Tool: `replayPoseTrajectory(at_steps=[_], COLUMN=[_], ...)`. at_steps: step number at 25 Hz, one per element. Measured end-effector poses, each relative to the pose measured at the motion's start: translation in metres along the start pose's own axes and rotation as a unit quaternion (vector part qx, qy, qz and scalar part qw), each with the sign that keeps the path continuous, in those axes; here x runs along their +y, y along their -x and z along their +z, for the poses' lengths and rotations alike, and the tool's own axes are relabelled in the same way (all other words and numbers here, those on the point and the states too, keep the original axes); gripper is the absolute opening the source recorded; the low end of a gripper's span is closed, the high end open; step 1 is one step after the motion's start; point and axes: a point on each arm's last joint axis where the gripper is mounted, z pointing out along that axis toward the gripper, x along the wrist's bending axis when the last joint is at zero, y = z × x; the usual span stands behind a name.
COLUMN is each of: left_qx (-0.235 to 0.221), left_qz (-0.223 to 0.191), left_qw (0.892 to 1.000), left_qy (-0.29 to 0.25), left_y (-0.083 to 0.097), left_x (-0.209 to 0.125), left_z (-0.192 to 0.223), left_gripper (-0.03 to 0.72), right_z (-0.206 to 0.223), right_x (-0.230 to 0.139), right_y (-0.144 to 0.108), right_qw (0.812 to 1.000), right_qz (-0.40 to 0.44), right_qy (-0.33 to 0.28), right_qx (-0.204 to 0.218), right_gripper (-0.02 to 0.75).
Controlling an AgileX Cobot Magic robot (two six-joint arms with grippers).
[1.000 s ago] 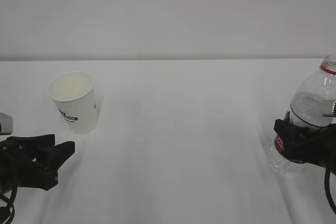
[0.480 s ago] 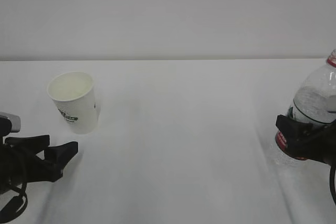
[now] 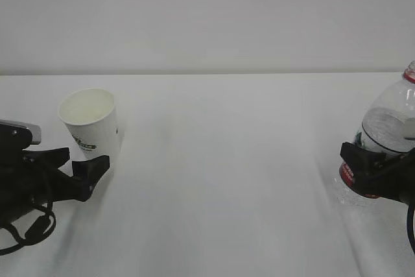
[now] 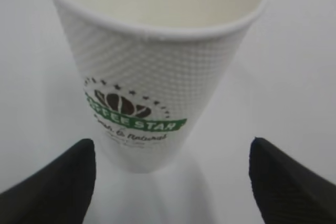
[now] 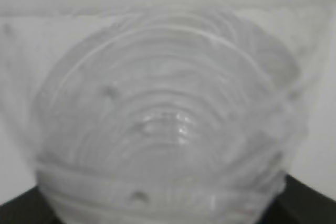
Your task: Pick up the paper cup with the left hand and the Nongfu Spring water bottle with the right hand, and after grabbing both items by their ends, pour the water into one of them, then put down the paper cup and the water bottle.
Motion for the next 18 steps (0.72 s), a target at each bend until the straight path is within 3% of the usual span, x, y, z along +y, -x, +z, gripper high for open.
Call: replayPoseTrajectory(at_steps=[7, 18], left_qx=[0.022, 0.027], left_qz=[-0.008, -0.01], left_qw=[0.999, 0.999], left_qy=[0.029, 0.027], left_y=[-0.005, -0.007], left_x=[0.012, 0.009], left_z=[0.013, 0.019], left_gripper=[0.69, 0.691], right_z=[0.0, 0.0], right_x=[0.0, 0.0], right_y=[0.0, 0.0], right_qw=[1.0, 1.0], right_qz=[0.0, 0.0], right_qy=[0.0, 0.0], right_qx=[0.0, 0.0], right_gripper=[0.485, 0.485])
